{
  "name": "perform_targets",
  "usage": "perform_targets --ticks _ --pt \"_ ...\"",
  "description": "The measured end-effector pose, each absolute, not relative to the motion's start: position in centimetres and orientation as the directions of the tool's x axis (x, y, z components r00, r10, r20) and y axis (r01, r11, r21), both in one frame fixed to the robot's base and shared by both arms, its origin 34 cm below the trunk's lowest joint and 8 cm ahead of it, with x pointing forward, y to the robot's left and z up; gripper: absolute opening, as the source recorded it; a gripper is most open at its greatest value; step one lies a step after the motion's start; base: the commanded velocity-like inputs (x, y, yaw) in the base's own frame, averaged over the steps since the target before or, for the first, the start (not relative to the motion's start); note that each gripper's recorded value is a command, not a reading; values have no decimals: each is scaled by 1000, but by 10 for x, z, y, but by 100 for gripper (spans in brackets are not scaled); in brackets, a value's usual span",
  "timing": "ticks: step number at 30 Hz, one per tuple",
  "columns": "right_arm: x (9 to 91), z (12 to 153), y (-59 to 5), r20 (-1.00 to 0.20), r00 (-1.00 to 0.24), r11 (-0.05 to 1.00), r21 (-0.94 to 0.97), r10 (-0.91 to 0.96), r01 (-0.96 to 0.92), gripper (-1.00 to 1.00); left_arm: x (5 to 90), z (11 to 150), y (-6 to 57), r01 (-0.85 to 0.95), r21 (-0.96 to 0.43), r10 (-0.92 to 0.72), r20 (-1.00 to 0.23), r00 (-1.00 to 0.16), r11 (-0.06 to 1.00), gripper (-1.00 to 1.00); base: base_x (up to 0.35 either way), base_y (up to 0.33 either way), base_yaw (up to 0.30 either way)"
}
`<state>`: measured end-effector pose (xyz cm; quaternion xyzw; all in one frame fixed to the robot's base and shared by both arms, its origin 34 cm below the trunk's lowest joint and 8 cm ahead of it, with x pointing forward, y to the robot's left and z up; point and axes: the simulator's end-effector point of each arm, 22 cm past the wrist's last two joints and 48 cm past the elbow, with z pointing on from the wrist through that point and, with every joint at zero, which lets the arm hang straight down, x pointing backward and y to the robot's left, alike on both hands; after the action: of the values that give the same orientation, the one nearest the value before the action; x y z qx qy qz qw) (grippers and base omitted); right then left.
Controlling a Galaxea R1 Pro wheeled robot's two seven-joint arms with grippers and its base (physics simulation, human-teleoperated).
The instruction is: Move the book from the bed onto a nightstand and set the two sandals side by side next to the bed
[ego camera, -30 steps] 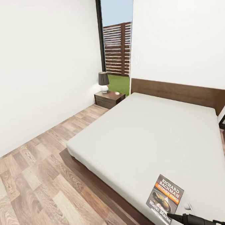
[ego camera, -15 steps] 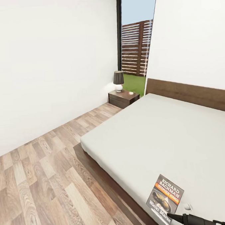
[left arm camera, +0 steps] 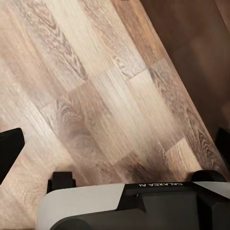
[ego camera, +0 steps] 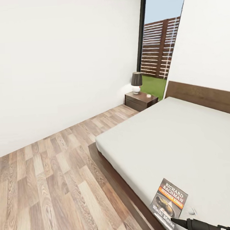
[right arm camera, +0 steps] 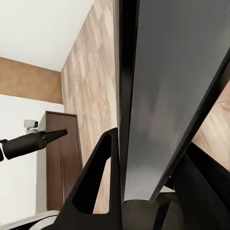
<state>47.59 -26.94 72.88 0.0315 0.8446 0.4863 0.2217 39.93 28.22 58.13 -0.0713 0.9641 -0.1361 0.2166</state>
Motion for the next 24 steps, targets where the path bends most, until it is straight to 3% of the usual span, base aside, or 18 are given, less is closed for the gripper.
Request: perform_targets --ticks 24 --pt "478 722 -273 -345 -900 555 819 268 -148 -100 399 581 281 -79 -294 -197 -398 -896 952 100 0 0 288"
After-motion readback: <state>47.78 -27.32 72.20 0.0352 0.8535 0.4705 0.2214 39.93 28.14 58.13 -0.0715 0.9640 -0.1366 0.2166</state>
